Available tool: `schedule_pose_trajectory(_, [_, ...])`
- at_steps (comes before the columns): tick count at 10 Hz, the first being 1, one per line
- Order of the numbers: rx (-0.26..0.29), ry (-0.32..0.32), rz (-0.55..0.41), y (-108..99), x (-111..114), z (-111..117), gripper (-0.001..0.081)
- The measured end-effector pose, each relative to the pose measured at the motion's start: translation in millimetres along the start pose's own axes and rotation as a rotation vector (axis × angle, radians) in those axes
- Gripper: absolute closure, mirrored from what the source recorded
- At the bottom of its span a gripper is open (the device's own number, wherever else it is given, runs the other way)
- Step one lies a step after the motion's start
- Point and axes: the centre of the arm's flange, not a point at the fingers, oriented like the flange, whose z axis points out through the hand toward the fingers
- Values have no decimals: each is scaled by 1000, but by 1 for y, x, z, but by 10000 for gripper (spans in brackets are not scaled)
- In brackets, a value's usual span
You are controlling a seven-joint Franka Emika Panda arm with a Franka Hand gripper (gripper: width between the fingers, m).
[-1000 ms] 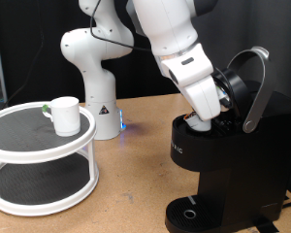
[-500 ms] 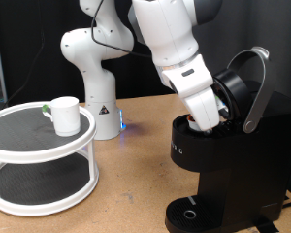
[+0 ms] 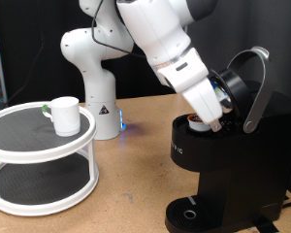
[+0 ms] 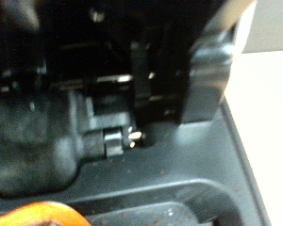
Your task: Make a cup of coffee with the keurig machine
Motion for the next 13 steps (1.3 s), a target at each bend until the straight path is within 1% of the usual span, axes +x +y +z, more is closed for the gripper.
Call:
schedule_pose_trajectory(2, [21, 4, -7, -3, -1, -12, -1])
schedule_pose_trajectory(4, [37, -34, -40, -8, -5, -24, -1])
schedule_pose_trajectory(6, [30, -74, -72, -11, -13, -32, -1])
schedule_pose_trajectory(10, [8, -124, -89, -14, -30, -29, -1])
schedule_pose_trajectory(13, [-14, -135, -85, -12, -38, -21, -1])
